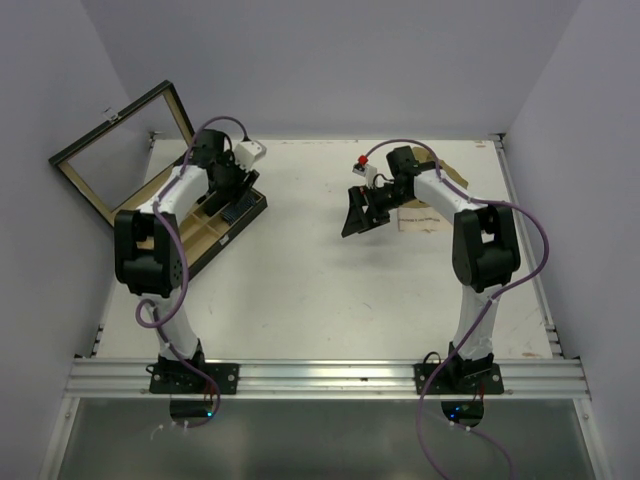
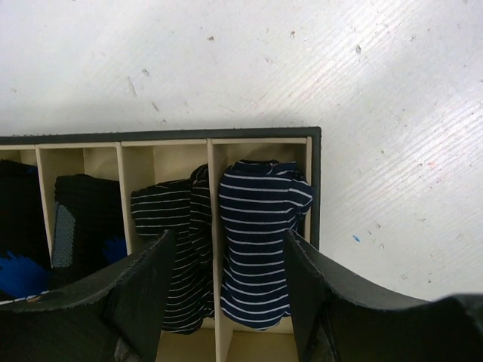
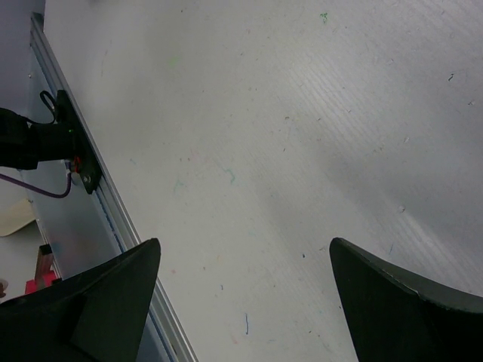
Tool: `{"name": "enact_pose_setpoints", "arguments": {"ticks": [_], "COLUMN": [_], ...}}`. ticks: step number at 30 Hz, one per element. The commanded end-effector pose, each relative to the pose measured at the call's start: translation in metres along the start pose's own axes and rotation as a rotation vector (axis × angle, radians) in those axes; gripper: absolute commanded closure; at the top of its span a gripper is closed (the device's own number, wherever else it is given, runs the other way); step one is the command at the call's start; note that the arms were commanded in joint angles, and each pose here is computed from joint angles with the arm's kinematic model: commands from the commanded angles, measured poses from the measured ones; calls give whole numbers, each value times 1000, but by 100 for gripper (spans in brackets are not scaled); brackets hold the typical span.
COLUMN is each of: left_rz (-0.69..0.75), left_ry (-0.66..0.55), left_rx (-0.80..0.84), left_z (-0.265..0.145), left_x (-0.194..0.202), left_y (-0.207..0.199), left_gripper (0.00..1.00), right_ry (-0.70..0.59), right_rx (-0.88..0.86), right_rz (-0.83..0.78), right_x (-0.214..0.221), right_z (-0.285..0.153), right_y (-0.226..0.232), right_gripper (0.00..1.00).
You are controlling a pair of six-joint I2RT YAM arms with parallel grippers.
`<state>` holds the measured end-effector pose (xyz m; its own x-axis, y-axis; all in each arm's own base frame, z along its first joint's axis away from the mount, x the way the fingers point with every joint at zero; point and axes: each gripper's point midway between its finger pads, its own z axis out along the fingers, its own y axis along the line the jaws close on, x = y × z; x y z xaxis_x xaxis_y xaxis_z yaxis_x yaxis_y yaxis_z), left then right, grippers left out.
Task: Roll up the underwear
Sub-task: Place the rolled underwear into the container
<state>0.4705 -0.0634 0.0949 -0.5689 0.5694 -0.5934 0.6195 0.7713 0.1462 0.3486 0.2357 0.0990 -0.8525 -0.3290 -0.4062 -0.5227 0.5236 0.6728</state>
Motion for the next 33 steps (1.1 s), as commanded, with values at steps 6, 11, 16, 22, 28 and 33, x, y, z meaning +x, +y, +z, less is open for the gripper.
{"name": "enact_pose_setpoints", "arguments": {"ticks": [6, 11, 16, 22, 28, 33], "left_rz": [3, 3, -6, -16, 5, 46], "left_ry": [-66, -36, -12, -48, -112, -297], "left_rx": [23, 31, -16, -42, -35, -53], "left_z": [9, 23, 34, 30, 5, -65], "left_x": [-27, -18, -10, -19, -39, -98], "left_y": [-3, -7, 2, 8, 5, 5], "left_gripper": [38, 38, 40, 46, 36, 18], "right_ry": [-12, -8, -4, -5, -25, -132], "right_rx": [-35, -32, -31, -31, 11, 198], "right_rz": [-6, -3, 0, -1, -40, -133], "right_x": [-9, -8, -6, -6, -10, -41], "right_z": [0, 1, 2, 1, -9, -47], "right_y": [7, 6, 4, 5, 8, -7], "right_gripper": [1, 1, 1, 1, 1, 2]}}
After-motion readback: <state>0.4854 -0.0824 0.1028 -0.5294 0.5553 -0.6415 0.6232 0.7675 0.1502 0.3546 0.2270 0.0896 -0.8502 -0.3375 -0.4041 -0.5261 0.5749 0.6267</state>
